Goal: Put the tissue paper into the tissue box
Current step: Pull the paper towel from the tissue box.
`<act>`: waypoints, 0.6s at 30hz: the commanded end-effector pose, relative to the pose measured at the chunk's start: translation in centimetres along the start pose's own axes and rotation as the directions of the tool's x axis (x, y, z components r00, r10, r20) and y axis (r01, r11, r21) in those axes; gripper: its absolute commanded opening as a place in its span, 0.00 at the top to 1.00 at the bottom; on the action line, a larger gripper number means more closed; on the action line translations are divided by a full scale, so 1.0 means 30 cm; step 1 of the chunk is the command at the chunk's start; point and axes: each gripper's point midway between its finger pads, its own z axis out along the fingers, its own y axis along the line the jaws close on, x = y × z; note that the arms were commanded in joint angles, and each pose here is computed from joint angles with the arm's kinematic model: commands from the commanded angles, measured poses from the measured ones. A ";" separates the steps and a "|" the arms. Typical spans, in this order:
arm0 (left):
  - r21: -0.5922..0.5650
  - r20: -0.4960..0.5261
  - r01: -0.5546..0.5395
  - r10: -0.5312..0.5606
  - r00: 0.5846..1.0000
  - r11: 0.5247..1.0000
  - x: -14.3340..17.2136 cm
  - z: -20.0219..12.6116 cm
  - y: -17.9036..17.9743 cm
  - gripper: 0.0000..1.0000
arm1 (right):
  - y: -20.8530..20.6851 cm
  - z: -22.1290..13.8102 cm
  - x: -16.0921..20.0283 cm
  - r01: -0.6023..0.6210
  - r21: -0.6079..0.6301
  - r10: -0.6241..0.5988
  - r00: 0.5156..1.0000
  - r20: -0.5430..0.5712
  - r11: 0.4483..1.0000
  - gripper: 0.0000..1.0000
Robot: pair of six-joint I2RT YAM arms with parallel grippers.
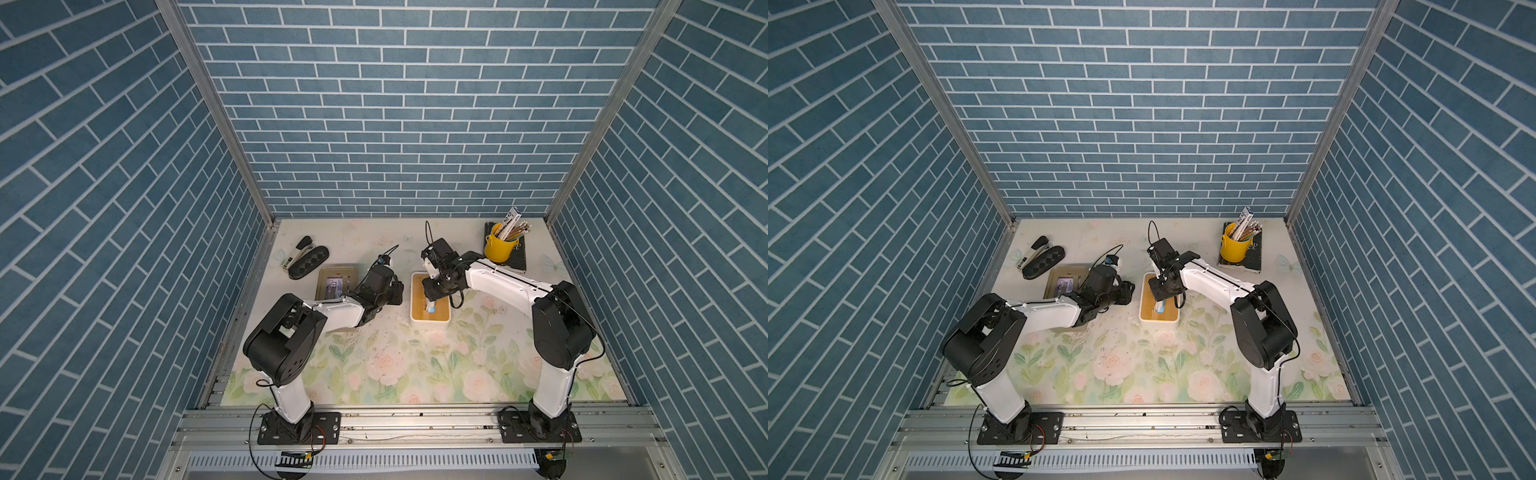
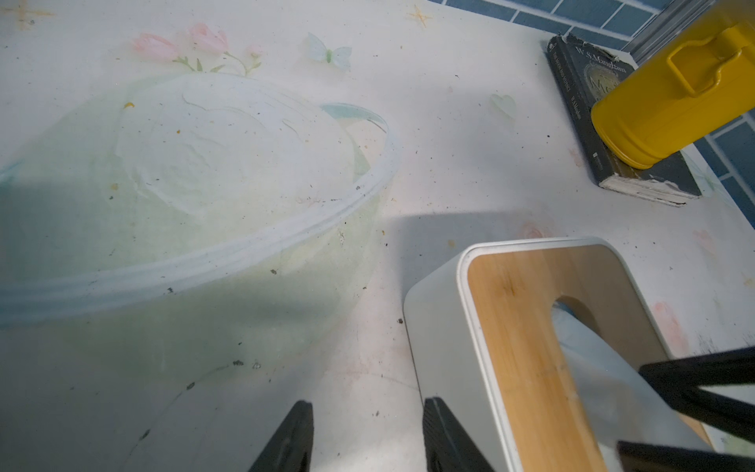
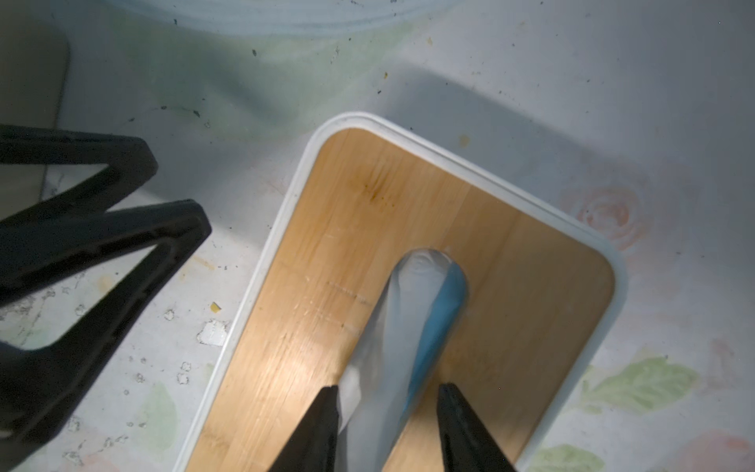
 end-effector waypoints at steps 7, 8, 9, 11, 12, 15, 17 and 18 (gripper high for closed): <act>0.000 -0.004 -0.014 0.014 1.000 1.000 0.003 0.011 0.002 0.51 | 0.027 0.005 0.004 -0.004 -0.031 0.005 1.000 0.031 1.000 0.86; 0.001 -0.005 -0.014 0.014 1.000 1.000 0.005 0.011 0.001 0.51 | 0.027 -0.003 -0.003 -0.004 -0.030 0.006 0.999 0.043 1.000 0.88; 0.001 -0.003 -0.013 0.013 1.000 1.000 0.003 0.009 0.000 0.51 | 0.027 -0.016 -0.012 -0.004 -0.026 0.006 0.998 0.059 1.000 0.90; -0.001 -0.002 -0.013 0.013 1.000 1.000 0.002 0.008 0.002 0.51 | 0.025 -0.044 -0.027 -0.006 -0.018 0.008 0.996 0.090 1.000 0.93; -0.001 -0.001 -0.014 0.014 1.000 1.000 0.002 0.007 0.002 0.51 | 0.024 -0.061 -0.034 -0.007 -0.015 0.008 0.994 0.107 1.000 0.94; -0.003 0.000 -0.013 0.013 1.000 1.000 0.002 0.007 0.003 0.51 | 0.013 -0.105 -0.041 -0.016 -0.002 0.016 0.988 0.153 1.000 0.97; -0.003 0.001 -0.012 0.012 1.000 1.000 0.000 0.006 0.003 0.51 | 0.006 -0.136 -0.042 -0.029 0.001 0.028 0.981 0.191 1.000 0.98; -0.003 0.000 -0.012 0.012 1.000 1.000 0.002 0.007 0.004 0.51 | 0.001 -0.148 -0.039 -0.038 0.000 0.038 0.977 0.211 0.999 0.98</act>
